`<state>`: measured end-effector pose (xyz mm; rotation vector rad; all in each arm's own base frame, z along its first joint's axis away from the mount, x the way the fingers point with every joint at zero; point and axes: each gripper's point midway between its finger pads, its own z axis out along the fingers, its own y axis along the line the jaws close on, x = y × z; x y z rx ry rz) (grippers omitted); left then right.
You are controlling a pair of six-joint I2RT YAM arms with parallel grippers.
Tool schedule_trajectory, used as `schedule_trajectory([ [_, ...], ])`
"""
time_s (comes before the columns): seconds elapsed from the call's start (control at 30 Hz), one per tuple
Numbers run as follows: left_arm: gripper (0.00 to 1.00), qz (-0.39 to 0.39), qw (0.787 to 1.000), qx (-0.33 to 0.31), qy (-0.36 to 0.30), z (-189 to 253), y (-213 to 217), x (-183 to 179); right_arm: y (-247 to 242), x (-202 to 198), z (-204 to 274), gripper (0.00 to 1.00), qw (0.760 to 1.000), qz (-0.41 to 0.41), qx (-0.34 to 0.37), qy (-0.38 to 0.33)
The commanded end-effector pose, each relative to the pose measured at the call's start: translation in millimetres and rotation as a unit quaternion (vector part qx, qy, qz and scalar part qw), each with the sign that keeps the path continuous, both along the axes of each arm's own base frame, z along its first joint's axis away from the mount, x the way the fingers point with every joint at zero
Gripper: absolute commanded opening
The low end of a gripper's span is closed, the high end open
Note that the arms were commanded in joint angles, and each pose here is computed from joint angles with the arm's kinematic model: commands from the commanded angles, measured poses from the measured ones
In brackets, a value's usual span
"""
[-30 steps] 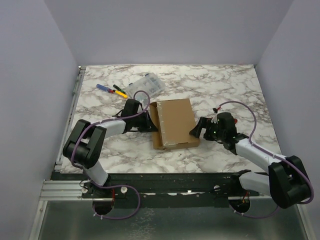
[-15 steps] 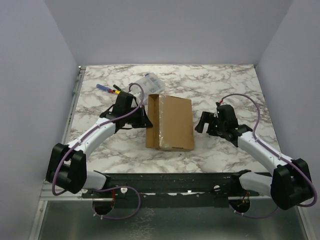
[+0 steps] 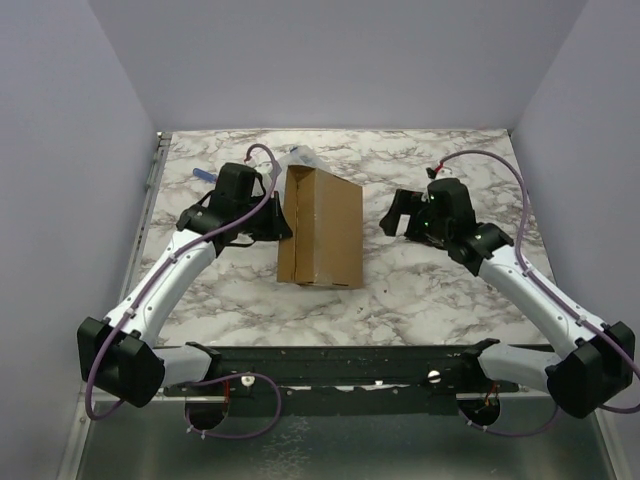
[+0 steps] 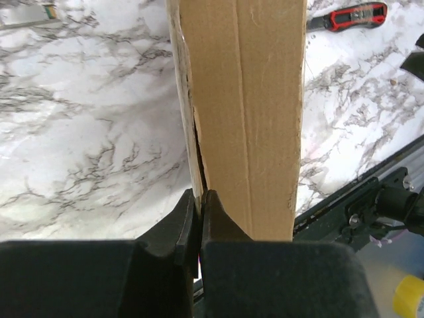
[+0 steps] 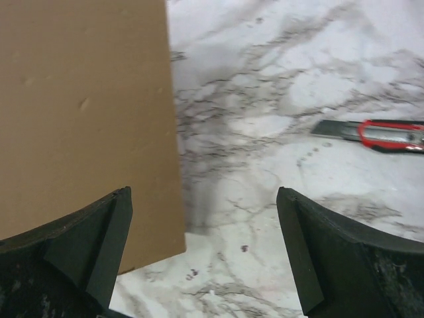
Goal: Unpack the express box
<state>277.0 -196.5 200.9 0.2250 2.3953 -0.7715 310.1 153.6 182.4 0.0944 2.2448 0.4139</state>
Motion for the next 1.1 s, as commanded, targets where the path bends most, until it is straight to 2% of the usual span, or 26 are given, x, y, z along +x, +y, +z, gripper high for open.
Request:
schedule_trajectory([
  [0.0, 0.00, 0.016, 0.998, 0.045, -0.029, 22, 20, -1, 56, -9, 23, 1.00, 0.995, 0.069, 0.068, -0.009],
  [0.23, 0.00, 0.005, 0.999, 0.036, -0.017, 29, 17, -8, 147, -35, 68, 1.00, 0.967, 0.192, 0.149, -0.076],
  [0.5, 0.00, -0.004, 0.999, 0.033, -0.018, 44, 15, -10, 191, -51, 85, 1.00, 0.956, 0.231, 0.151, -0.101],
  [0.73, 0.00, -0.005, 0.999, 0.023, -0.031, 57, 15, -14, 197, -27, 62, 0.99, 0.975, 0.185, 0.087, -0.082],
  [1.07, 0.00, -0.008, 0.998, 0.036, -0.047, 68, 22, -17, 188, -19, 19, 0.93, 0.987, 0.132, 0.078, -0.054],
])
